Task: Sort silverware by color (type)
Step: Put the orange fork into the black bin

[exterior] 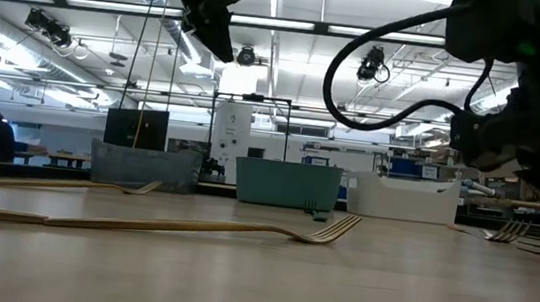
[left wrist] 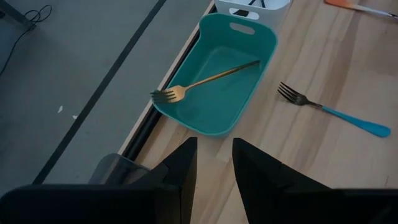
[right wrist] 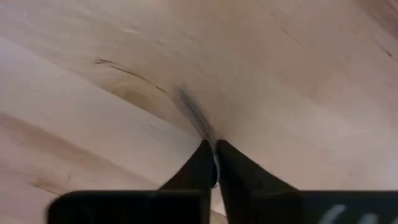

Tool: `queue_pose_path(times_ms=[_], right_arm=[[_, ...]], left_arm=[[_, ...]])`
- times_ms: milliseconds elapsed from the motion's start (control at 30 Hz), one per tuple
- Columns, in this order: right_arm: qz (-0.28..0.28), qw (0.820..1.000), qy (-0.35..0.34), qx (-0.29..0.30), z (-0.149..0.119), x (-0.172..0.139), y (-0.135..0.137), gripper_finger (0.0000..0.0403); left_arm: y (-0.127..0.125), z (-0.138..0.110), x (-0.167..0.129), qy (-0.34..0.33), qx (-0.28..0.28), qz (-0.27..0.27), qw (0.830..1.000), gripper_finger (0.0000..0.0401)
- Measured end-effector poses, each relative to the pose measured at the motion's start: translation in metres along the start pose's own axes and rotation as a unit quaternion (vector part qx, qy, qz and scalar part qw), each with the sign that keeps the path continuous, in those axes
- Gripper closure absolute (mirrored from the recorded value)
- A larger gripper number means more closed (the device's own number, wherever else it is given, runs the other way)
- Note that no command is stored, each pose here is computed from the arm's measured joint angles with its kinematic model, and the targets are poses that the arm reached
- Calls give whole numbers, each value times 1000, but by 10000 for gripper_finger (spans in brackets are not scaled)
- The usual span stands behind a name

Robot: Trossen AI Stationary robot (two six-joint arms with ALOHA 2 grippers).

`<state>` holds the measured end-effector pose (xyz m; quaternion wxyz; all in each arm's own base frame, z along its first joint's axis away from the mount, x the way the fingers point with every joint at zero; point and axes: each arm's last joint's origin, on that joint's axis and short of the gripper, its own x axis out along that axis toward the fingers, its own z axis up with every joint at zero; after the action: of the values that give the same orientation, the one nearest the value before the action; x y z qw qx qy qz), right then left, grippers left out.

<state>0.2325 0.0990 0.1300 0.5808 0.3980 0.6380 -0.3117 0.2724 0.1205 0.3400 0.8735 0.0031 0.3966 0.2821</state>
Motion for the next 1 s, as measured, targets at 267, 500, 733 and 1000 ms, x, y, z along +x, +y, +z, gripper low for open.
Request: queue_pose_path(times_ms=[267,500,733,1000], right_arm=[[18,998,-52,-35,19,-28,-6,395],[45,978,-198,-51,70,-76,-36,394],[193,848,-477,-126,128,-160,-60,394],[350,625,-670,-195,157,-232,-86,395]], left_arm=[[0,3,0,-17,-5,1,1000,289],[2,18,-2,-91,-29,4,995,289],[2,32,-5,-164,-95,-40,981,290],[-5,45,-9,-219,-141,-201,944,290]])
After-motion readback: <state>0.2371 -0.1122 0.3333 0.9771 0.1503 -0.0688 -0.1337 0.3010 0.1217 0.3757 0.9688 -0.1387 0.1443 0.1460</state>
